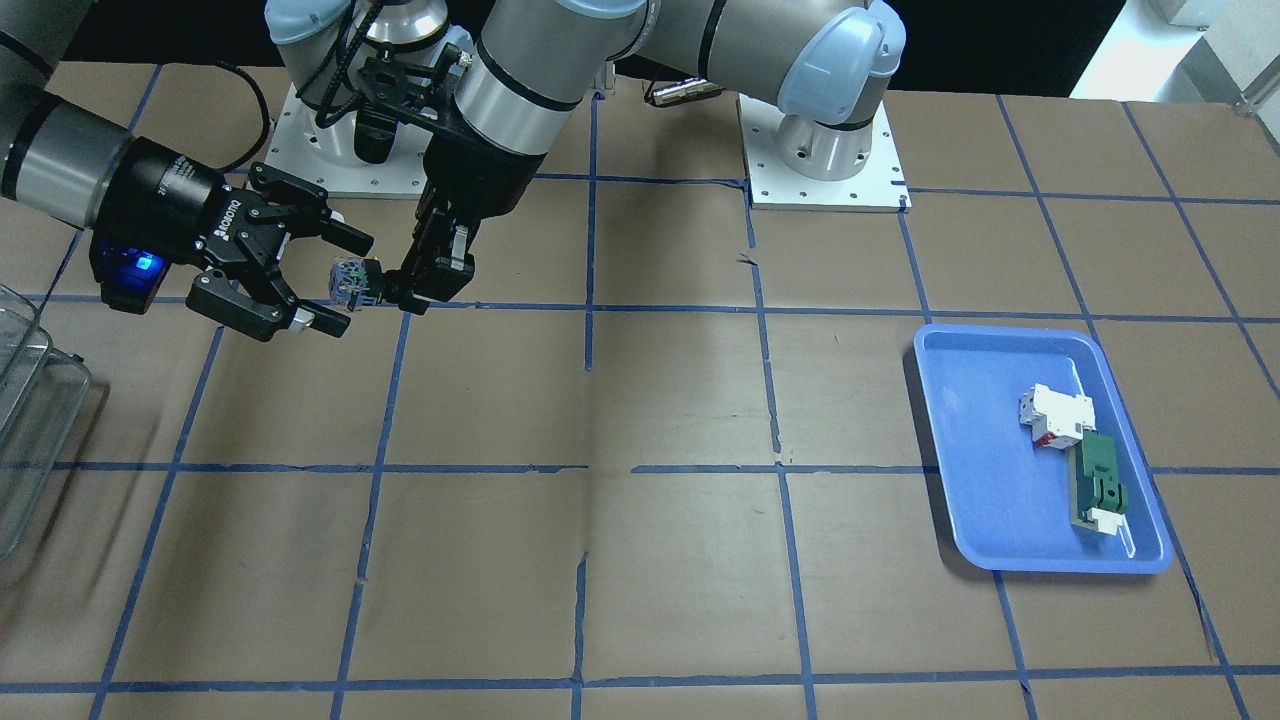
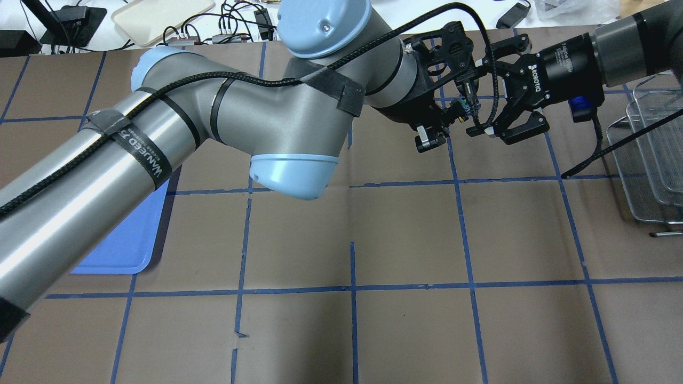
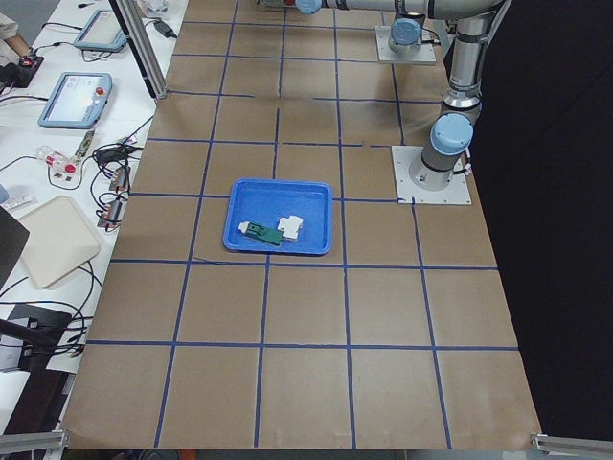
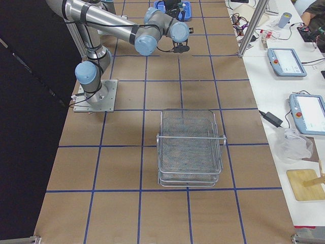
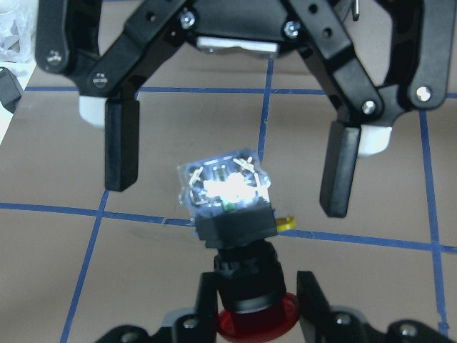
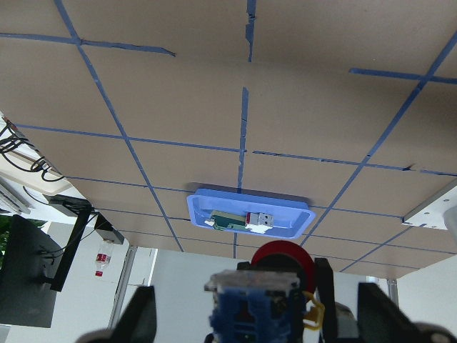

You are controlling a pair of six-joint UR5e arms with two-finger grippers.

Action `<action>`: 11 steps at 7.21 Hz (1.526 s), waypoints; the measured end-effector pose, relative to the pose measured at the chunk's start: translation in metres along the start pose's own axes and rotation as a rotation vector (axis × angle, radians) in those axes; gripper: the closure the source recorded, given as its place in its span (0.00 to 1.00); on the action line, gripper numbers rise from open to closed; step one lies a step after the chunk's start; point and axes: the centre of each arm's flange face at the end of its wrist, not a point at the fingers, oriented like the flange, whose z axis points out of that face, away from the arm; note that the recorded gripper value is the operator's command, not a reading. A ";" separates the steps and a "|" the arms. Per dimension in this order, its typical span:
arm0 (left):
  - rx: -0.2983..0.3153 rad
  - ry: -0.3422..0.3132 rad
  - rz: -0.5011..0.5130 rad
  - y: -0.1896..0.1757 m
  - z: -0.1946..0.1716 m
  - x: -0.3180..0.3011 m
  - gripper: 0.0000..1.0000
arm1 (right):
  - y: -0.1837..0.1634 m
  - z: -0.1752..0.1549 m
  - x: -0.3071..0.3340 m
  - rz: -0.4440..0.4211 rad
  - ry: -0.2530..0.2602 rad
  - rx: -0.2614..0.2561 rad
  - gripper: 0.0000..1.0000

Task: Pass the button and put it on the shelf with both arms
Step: 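Close the right gripper on the button's blue body above the left gripper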

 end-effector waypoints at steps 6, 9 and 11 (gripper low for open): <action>0.004 -0.002 0.000 0.000 0.004 -0.002 0.91 | 0.002 -0.001 -0.001 -0.001 -0.007 -0.011 1.00; 0.001 -0.005 -0.001 0.000 0.002 -0.001 0.27 | 0.002 -0.002 -0.002 -0.003 -0.014 -0.015 1.00; -0.001 -0.012 0.001 -0.001 -0.002 -0.002 0.00 | 0.004 -0.003 -0.003 -0.004 -0.016 -0.014 1.00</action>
